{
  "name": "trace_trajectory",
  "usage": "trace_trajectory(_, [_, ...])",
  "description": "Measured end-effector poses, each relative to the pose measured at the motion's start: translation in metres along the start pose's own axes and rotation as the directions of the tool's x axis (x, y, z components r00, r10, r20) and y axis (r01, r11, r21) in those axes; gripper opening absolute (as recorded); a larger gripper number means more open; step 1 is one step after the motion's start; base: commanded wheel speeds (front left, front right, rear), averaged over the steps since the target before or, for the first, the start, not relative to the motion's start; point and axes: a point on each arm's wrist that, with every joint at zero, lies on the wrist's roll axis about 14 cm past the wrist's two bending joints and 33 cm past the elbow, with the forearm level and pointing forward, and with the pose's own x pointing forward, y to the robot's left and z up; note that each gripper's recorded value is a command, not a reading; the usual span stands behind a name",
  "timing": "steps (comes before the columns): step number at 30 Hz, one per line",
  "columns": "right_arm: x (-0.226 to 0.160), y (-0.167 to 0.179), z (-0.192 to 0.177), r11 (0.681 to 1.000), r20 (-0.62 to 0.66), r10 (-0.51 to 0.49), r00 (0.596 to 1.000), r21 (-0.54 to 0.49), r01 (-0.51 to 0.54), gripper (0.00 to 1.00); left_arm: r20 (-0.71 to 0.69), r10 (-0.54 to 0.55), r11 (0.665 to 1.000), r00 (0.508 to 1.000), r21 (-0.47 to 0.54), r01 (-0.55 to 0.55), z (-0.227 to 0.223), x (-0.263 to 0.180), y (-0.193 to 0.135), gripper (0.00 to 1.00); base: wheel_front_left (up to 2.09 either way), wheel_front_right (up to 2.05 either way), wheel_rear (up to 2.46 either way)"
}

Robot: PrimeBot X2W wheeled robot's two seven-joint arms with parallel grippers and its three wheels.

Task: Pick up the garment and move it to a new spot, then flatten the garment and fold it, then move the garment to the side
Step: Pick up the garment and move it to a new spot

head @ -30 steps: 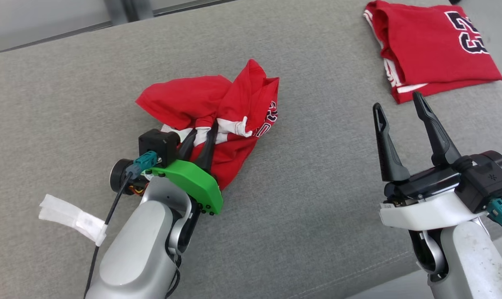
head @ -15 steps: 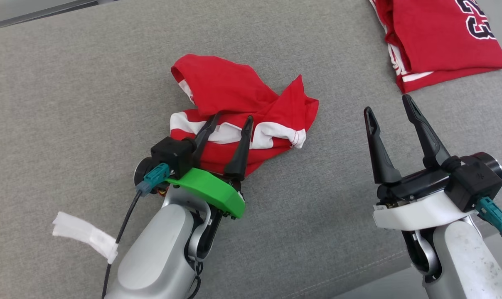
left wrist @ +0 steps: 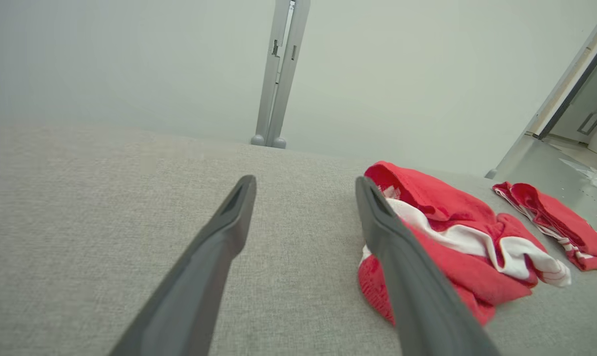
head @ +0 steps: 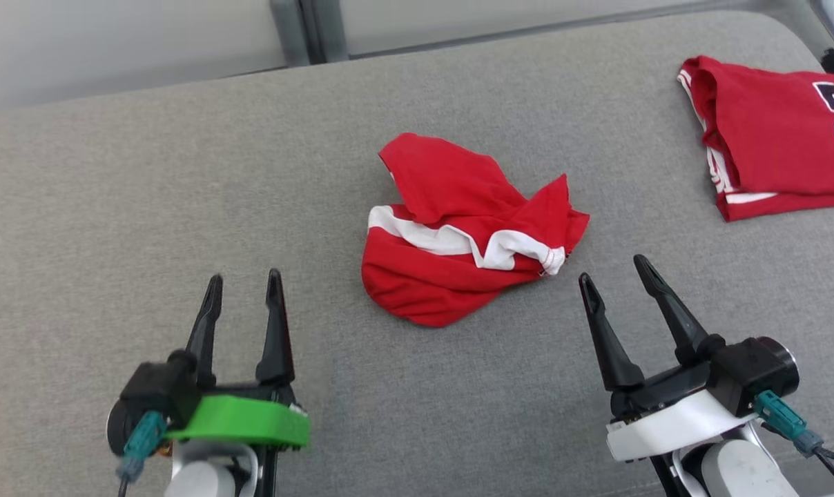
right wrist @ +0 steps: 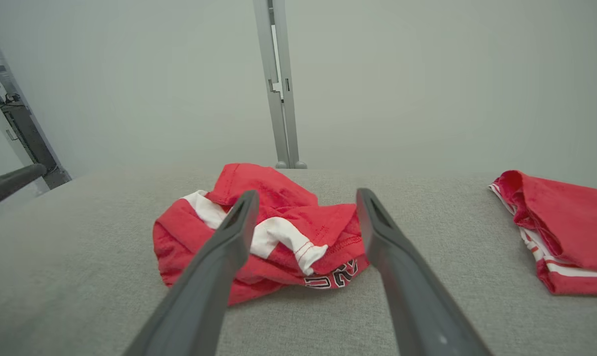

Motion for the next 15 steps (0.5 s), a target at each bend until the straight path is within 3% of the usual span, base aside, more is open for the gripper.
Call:
trace_trajectory(4, [-0.008, 0.013, 0.005, 0.999, 0.014, 0.026, 1.000, 0.021, -0.026, 1.00, 0.050, 0.094, 0.994, 0.994, 0.042, -0.097, 0.017, -0.036, 0.022, 1.00, 0.00, 0.00, 0.00])
trace_trajectory(7, [-0.015, 0.021, 0.010, 0.999, 0.026, 0.043, 0.999, 0.030, -0.044, 1.00, 0.109, 0.119, 0.985, 0.987, 0.110, -0.131, 0.036, -0.056, 0.029, 1.00, 0.00, 0.00, 0.00])
trace_trajectory(15, [-0.034, 0.031, 0.019, 0.998, 0.050, 0.056, 0.997, 0.018, -0.057, 1.00, 0.180, 0.174, 0.969, 0.968, 0.143, -0.200, 0.058, -0.100, 0.041, 1.00, 0.00, 0.00, 0.00])
